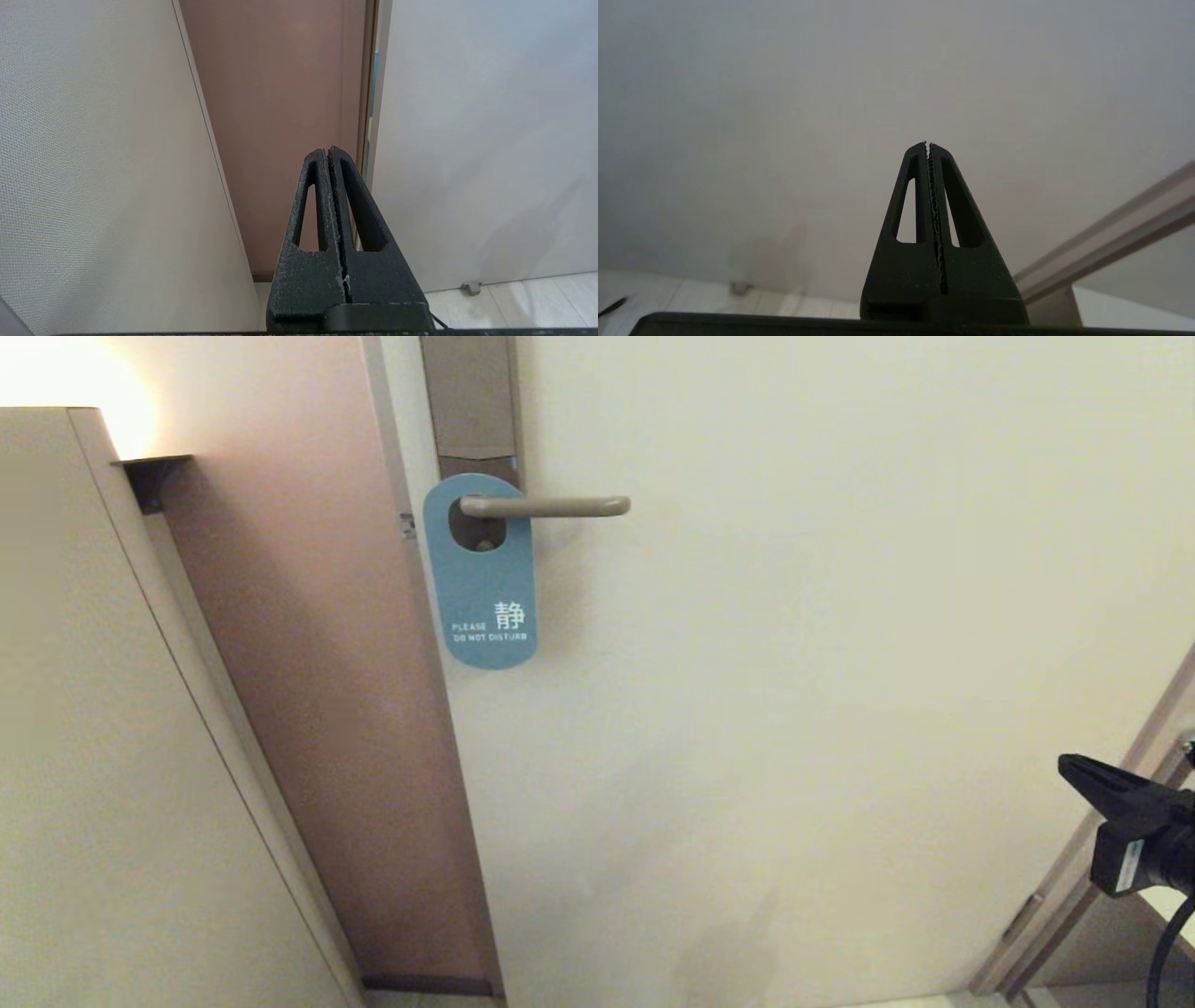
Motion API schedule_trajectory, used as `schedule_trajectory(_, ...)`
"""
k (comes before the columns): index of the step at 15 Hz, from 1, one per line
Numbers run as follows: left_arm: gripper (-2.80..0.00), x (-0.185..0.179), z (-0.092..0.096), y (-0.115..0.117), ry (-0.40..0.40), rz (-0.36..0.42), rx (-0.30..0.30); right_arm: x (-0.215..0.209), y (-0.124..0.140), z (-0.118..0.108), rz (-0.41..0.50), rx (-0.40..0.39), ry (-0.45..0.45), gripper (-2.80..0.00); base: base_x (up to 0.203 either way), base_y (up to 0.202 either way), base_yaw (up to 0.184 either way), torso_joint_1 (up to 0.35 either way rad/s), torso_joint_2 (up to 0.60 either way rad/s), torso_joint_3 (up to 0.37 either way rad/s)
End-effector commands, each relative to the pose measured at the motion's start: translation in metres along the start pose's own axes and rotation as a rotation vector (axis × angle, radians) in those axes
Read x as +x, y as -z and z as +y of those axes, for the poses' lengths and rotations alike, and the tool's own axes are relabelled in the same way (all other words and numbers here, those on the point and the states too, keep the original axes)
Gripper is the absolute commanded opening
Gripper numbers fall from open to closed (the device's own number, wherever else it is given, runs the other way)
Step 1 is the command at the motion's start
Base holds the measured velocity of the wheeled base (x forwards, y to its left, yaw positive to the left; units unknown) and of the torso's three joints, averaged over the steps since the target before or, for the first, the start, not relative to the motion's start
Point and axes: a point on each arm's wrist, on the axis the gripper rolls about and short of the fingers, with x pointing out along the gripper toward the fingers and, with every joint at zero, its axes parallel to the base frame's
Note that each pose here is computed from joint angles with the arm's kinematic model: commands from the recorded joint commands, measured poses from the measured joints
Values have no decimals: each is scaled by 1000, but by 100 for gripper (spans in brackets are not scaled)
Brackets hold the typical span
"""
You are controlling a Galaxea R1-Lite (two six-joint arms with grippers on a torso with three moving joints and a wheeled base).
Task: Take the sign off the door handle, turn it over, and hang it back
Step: Take down the sign
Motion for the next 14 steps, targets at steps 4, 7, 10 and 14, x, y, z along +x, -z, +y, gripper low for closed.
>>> schedule_trajectory(4, -280, 0, 0, 0, 0, 2, 0, -21, 22, 5, 27, 49, -9, -280, 0, 0, 0, 0, 0, 0)
schedule_trajectory(7, -280, 0, 0, 0, 0, 2, 0, -33, 37, 9, 50, 63, -15, -280, 0, 0, 0, 0, 0, 0)
schedule_trajectory(10, -280, 0, 0, 0, 0, 2, 0, -48, 48, 11, 41, 94, -13, -280, 0, 0, 0, 0, 0, 0)
schedule_trajectory(14, -280, 0, 0, 0, 0, 2, 0, -62, 53, 11, 31, 187, -7, -280, 0, 0, 0, 0, 0, 0)
